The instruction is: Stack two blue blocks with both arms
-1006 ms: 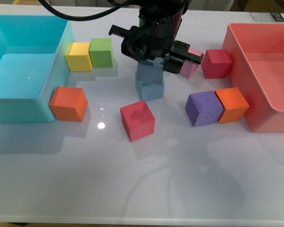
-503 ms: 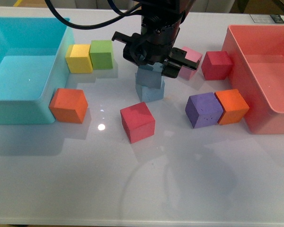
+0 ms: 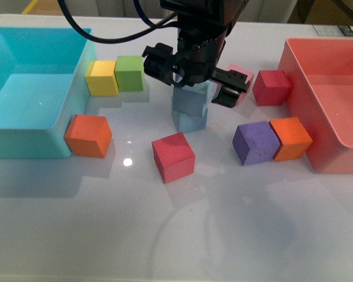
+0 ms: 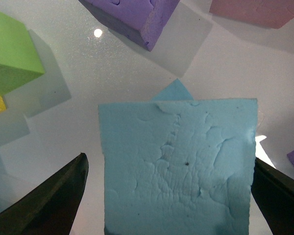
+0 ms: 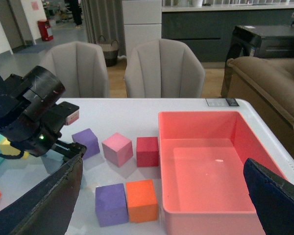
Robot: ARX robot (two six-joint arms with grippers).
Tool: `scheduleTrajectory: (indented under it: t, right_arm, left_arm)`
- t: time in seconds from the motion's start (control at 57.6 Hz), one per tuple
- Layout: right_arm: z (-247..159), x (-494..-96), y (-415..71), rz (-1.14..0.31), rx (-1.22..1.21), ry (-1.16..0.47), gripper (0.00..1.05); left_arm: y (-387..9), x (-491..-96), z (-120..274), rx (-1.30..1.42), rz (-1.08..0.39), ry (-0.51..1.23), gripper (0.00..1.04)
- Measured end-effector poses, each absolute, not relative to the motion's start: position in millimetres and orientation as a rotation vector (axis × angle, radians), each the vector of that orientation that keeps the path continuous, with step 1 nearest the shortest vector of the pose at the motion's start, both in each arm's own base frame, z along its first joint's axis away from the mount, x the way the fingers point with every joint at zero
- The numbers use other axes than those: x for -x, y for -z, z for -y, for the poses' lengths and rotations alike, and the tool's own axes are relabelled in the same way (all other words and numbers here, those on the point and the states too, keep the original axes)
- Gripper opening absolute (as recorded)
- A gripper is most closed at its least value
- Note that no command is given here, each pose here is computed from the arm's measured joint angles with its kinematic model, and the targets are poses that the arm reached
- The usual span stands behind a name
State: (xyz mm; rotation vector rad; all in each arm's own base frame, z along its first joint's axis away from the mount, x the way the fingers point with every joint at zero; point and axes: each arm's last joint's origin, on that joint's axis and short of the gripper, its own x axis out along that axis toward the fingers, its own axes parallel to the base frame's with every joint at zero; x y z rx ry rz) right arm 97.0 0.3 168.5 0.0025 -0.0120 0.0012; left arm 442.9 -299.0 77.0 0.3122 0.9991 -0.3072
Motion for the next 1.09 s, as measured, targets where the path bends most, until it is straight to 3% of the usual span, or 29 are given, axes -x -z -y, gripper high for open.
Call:
scheduleTrajectory:
  t: [0.33,0.816,0.937,1.024,1.093]
  right_arm:
    - [0,-97,-169,0.012,-0.003,-0.001,0.96]
    - [0,-97,-169,0.012,-0.003,-0.001,0.96]
    - [0,-97,-169,0.012,-0.003,-0.001,0.96]
    - [0,-97,-169,0.012,-0.003,-0.001,0.96]
    - [0,-97,-169,0.012,-0.003,-0.001,0.96]
  left_arm:
    - [-150,-406,267,-0.184,-0.865,0.344,0.96]
    - [-200,-343,111,0.096,-0.773,0.069,0.96]
    - [-205,-312,69,0.059,-0.311,0.015,0.76]
    - [-210,-281,48,0.05,-0.088,-0.001,0.62]
    - [-212,-263,40,0.046,0.004,-0.004,0.51]
